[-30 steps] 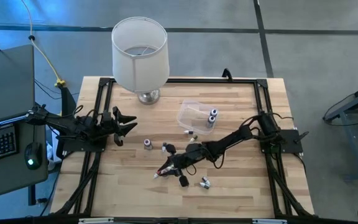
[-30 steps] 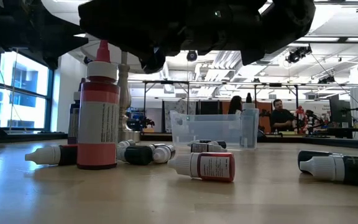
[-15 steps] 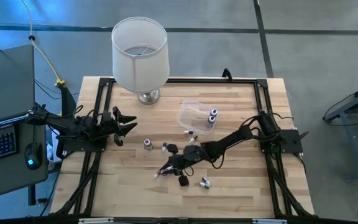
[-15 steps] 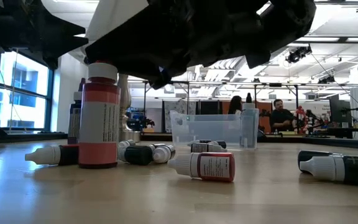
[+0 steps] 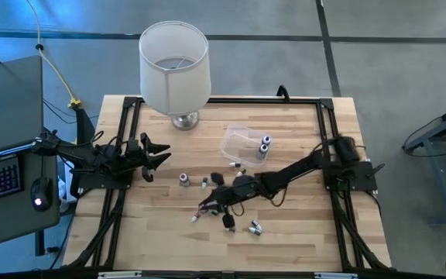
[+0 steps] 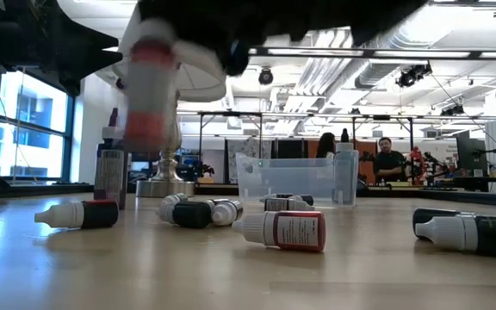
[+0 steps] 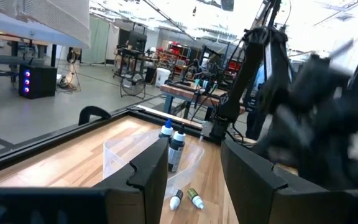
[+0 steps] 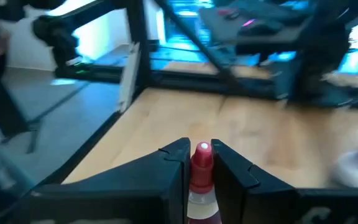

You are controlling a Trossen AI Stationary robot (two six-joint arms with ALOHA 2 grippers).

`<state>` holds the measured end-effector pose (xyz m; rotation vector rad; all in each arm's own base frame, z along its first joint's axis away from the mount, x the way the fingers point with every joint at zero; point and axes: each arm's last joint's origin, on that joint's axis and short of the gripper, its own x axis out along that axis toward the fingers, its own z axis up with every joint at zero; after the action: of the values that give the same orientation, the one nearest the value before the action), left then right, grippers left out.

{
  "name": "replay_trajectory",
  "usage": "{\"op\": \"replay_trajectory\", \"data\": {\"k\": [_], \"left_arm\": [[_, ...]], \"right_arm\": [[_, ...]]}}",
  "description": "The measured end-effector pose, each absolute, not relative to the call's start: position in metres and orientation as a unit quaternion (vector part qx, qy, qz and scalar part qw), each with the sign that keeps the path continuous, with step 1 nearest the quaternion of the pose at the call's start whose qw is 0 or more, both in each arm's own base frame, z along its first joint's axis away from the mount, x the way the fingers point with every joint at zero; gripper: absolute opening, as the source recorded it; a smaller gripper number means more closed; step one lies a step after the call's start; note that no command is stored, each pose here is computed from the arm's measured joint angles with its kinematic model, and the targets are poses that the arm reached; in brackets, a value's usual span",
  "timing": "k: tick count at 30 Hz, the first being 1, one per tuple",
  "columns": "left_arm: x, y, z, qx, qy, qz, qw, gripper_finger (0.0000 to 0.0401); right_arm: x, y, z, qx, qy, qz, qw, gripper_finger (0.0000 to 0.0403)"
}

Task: Pick & Place food coloring
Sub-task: Put the large red food coloring bottle into the transparent bin

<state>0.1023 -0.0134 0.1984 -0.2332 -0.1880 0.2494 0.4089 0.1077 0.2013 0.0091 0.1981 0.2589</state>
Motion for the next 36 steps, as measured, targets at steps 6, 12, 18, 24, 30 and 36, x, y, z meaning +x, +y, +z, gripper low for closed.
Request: {"op": "replay_trajectory", "data": {"k": [6,12,18,24,30,36], "left_arm": [[0.102,-0.013,0.198,-0.116,-0.094,0.124,0.981,0.0147],[0.102,-0.013,0.198,-0.116,-0.094,0.124,0.981,0.0147],[0.102,-0.013,0.199,-0.118,-0.097,0.132,0.979,0.0147],[0.101,-0.012,0.201,-0.123,-0.108,0.143,0.976,0.0147],[0.101,-0.012,0.202,-0.125,-0.111,0.148,0.975,0.0147],[0.101,-0.012,0.202,-0.126,-0.112,0.153,0.974,0.0147]], "right_arm": [[0.36,0.087,0.275,-0.063,0.159,-0.036,0.985,0.0039],[0.291,0.073,0.288,-0.085,0.203,-0.167,0.961,0.0039],[0.245,0.048,0.233,-0.019,0.105,-0.237,0.966,0.0039],[0.222,0.027,0.194,-0.014,0.047,-0.222,0.974,0.0039],[0.217,0.018,0.176,0.005,0.099,-0.237,0.967,0.0039],[0.216,0.013,0.169,0.032,0.124,-0.251,0.96,0.0039]]}}
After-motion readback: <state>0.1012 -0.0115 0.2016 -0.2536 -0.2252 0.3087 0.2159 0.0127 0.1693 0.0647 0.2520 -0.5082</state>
